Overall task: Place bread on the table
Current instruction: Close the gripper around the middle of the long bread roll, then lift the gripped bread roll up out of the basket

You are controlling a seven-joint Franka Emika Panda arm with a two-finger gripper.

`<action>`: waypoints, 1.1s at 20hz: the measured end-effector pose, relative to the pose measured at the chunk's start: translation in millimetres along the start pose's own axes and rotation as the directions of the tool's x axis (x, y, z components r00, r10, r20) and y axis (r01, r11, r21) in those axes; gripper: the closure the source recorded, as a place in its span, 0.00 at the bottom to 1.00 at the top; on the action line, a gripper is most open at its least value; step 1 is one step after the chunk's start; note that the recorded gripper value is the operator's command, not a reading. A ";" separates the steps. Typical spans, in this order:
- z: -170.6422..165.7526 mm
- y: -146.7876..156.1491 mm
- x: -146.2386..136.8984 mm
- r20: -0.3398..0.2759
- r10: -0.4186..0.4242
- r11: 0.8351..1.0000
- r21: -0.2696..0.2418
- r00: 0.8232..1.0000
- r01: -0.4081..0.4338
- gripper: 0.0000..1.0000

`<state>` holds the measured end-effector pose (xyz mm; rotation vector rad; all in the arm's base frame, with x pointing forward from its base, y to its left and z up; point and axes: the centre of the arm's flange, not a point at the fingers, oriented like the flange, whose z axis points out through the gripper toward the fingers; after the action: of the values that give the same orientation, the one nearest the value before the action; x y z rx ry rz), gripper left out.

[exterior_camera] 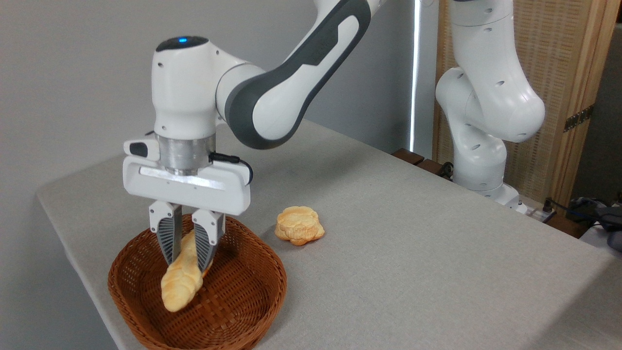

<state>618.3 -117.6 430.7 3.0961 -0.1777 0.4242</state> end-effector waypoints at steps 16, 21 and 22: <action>-97.8 10.6 -10.0 -0.040 0.113 0.993 0.021 0.993 -0.113 0.61; -114.2 27.0 -28.0 0.031 0.215 0.977 0.012 0.976 -0.215 0.61; -114.9 30.8 -32.6 0.051 0.247 0.969 0.007 0.968 -0.247 0.61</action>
<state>552.9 -141.5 532.4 3.1088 -0.5687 0.3521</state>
